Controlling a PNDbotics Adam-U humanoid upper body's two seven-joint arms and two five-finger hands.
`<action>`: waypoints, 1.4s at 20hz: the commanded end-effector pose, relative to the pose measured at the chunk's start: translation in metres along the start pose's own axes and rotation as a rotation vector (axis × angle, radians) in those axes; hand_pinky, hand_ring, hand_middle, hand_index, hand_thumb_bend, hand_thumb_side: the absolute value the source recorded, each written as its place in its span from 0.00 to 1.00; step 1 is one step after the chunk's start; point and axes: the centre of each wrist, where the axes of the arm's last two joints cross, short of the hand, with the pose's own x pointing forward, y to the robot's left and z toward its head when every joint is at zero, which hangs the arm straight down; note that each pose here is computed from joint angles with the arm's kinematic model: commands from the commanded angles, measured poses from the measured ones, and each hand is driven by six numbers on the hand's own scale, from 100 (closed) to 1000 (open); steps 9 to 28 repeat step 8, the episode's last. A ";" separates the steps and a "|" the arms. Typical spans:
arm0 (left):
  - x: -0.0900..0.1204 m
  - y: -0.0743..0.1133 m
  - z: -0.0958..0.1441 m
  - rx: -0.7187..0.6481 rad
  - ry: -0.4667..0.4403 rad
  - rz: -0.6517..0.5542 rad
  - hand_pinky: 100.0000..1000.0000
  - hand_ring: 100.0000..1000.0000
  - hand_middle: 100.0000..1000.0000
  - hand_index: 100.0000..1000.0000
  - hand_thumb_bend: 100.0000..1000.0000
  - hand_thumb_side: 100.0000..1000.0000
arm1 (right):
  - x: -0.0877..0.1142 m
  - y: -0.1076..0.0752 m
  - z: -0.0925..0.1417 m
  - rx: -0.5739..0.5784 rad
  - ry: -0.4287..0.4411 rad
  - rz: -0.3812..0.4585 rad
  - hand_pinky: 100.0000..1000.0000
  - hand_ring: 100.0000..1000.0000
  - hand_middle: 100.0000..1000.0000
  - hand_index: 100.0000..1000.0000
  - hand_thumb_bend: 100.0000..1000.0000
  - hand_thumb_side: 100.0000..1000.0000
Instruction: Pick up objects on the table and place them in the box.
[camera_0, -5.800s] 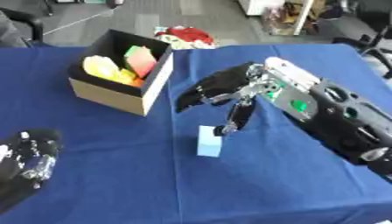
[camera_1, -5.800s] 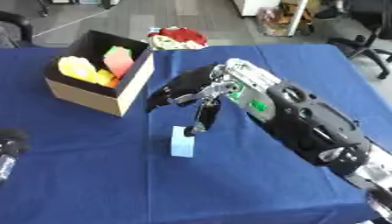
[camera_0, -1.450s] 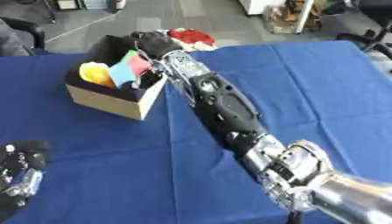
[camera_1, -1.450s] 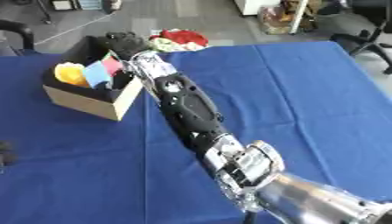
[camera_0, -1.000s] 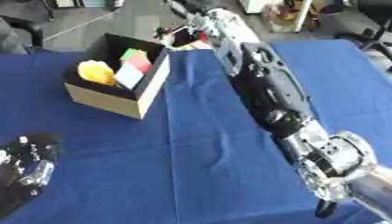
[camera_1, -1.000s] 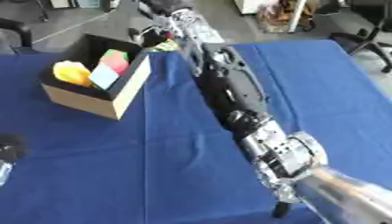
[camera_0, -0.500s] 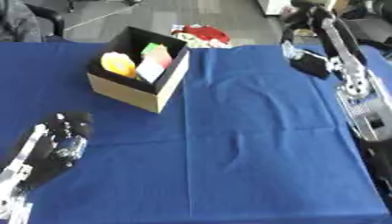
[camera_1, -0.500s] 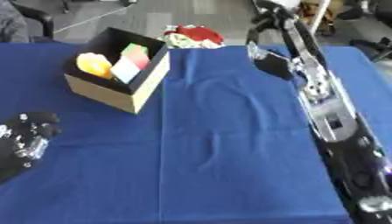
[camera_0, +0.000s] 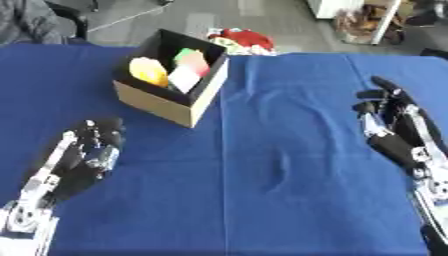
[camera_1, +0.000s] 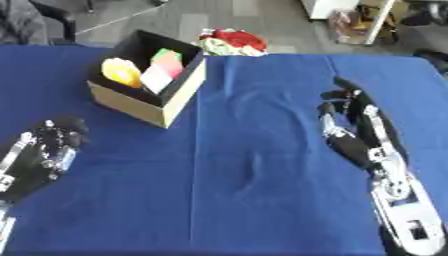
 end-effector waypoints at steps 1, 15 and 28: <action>0.003 0.004 0.000 0.012 -0.009 -0.023 0.71 0.61 0.62 0.79 0.00 0.30 | 0.002 0.002 -0.001 -0.011 -0.002 -0.014 0.81 0.61 0.63 0.88 0.00 0.16; 0.001 0.002 0.000 0.008 -0.006 -0.023 0.71 0.61 0.62 0.82 0.00 0.32 | -0.003 0.006 0.003 -0.016 0.019 -0.015 0.81 0.60 0.61 0.85 0.00 0.17; 0.001 0.002 0.000 0.008 -0.006 -0.023 0.71 0.61 0.62 0.82 0.00 0.32 | -0.003 0.006 0.003 -0.016 0.019 -0.015 0.81 0.60 0.61 0.85 0.00 0.17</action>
